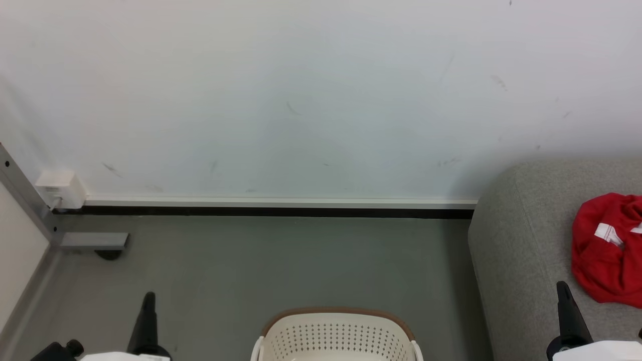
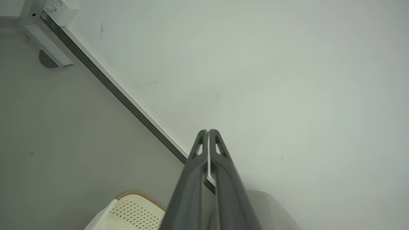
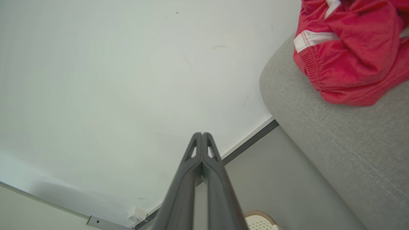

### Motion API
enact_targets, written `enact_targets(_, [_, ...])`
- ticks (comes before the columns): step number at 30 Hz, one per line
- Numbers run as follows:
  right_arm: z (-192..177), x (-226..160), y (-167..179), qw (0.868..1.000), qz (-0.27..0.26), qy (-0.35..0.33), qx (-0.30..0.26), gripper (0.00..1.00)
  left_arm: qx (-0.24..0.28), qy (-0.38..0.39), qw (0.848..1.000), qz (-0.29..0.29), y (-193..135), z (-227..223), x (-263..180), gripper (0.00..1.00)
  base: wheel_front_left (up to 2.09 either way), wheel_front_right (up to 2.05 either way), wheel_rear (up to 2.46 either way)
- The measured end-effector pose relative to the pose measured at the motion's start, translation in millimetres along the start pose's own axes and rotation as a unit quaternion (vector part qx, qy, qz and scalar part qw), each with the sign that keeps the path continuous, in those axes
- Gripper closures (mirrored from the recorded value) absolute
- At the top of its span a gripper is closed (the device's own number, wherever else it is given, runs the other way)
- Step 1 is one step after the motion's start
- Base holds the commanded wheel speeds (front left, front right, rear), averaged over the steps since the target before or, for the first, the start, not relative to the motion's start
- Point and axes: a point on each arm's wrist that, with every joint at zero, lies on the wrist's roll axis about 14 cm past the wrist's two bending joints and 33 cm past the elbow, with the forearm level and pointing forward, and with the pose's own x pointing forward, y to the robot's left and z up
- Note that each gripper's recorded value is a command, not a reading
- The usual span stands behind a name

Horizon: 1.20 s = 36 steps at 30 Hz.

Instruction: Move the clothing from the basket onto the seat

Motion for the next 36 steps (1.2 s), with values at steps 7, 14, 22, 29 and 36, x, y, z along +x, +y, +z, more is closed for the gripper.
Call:
enact_targets(7, [2.5,2.1,-0.4,0.999,-0.002,-0.001,0.038,1.00,-0.042,0.005,0.999,-0.001,-2.6,0.0,2.9,1.00,0.00,0.00,0.00])
enact_targets(14, [3.7,3.3,-1.0,0.997,-0.003,0.000,0.074,1.00,-0.084,0.009,0.996,-0.004,-5.5,-0.2,5.5,1.00,0.00,0.00,0.00])
enact_targets(22, [6.5,5.5,-0.5,0.994,-0.002,-0.002,0.112,1.00,-0.123,0.014,0.992,-0.008,-9.0,0.1,8.4,1.00,0.00,0.00,0.00])
enact_targets(29, [9.2,7.6,0.5,0.990,0.000,-0.003,0.143,1.00,-0.157,0.018,0.987,-0.012,-12.4,0.3,10.7,1.00,0.00,0.00,0.00])
enact_targets(36, [10.9,8.8,0.7,0.985,0.001,-0.004,0.173,1.00,-0.188,0.023,0.982,-0.016,-15.5,0.0,12.6,1.00,0.00,0.00,0.00])
